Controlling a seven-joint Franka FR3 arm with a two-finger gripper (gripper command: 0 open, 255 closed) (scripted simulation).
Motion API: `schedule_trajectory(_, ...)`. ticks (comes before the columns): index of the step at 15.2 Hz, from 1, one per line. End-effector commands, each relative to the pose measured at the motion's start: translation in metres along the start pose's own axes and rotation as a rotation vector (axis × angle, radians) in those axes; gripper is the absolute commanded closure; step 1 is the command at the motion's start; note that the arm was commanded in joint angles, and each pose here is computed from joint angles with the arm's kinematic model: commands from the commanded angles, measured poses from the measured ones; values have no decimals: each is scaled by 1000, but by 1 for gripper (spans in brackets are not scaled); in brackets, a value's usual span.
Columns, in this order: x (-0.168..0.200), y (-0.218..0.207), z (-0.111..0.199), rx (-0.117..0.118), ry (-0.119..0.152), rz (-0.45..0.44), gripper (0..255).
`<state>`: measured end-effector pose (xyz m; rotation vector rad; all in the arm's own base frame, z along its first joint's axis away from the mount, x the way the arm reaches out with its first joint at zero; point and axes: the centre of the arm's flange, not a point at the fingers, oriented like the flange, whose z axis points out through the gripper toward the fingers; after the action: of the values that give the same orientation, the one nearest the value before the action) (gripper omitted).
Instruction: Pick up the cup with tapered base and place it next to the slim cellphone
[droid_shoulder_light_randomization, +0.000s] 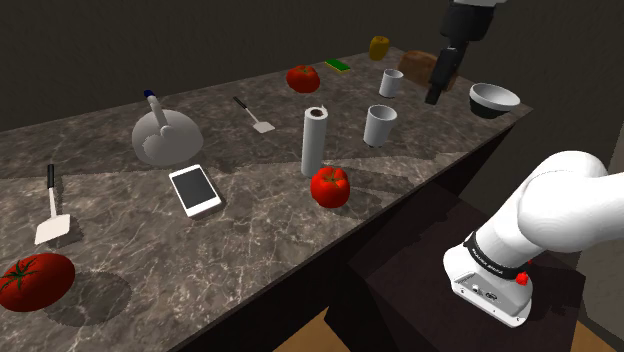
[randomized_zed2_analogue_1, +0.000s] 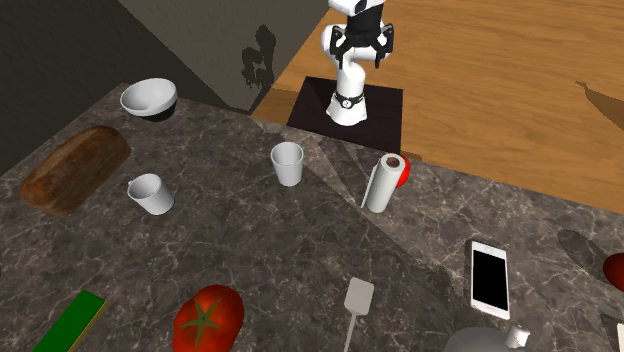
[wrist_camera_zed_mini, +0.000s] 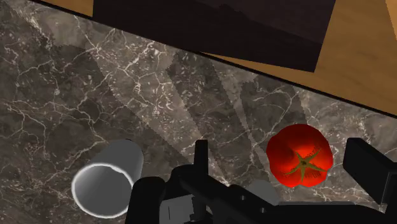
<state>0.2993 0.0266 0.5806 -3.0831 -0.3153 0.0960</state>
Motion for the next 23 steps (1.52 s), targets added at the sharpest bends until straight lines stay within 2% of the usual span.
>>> schedule_trajectory(1,0,0,0,0,0,0,0)
schedule_trajectory(23,145,222,139,55,-38,-41,0)
